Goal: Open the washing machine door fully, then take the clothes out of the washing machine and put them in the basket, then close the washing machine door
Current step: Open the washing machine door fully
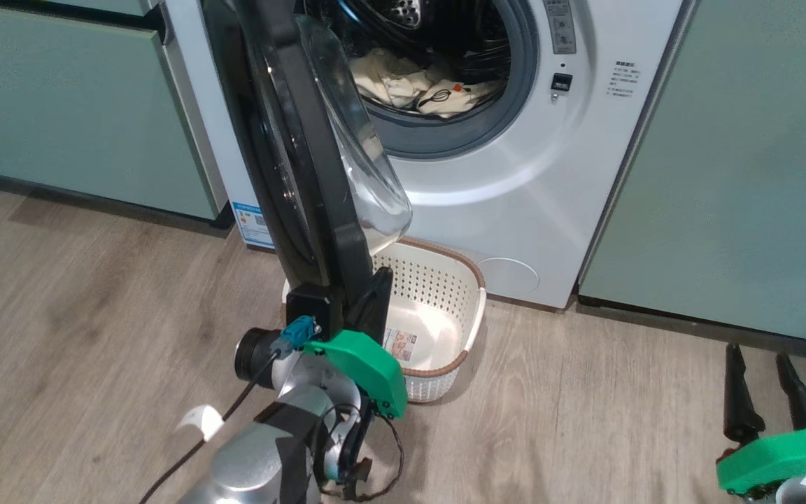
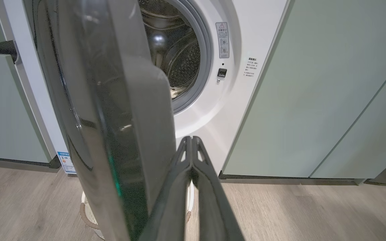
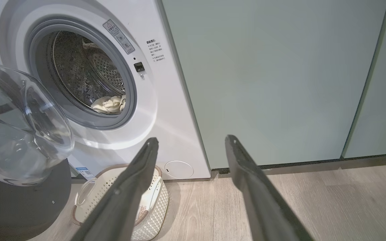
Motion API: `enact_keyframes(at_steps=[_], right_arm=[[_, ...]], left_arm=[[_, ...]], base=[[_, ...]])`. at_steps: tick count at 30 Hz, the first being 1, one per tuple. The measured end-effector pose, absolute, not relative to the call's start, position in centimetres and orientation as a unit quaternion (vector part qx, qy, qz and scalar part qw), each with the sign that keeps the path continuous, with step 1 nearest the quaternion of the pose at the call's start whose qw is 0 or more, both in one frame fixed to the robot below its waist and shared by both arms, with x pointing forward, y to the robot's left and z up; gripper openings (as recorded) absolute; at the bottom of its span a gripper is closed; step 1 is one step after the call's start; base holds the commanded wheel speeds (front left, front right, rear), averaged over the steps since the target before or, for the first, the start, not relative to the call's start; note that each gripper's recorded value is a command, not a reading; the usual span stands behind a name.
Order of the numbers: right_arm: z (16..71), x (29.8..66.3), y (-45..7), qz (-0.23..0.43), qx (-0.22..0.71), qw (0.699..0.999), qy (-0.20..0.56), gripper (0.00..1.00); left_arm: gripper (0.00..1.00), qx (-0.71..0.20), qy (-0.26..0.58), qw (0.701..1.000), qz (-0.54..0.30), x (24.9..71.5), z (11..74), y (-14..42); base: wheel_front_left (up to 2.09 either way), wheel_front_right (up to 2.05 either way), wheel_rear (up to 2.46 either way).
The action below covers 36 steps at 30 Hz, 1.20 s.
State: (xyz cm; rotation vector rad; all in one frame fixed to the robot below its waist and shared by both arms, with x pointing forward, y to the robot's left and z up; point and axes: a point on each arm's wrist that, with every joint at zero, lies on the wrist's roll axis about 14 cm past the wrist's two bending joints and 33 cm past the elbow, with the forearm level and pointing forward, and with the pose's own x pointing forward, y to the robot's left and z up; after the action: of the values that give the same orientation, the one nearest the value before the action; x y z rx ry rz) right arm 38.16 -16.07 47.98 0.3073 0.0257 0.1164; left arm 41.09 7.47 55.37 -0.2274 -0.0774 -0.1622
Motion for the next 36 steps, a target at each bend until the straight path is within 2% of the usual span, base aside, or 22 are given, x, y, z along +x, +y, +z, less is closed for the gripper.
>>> enact_keyframes(at_steps=[36], right_arm=[[48.0, 40.0, -11.1, 0.126, 0.152, 0.98, 0.024, 1.0]], left_arm=[[0.0, -0.103, -0.034, 0.993, 0.041, 38.1, 54.2, 16.6]], base=[[0.0, 0.0, 0.0]])
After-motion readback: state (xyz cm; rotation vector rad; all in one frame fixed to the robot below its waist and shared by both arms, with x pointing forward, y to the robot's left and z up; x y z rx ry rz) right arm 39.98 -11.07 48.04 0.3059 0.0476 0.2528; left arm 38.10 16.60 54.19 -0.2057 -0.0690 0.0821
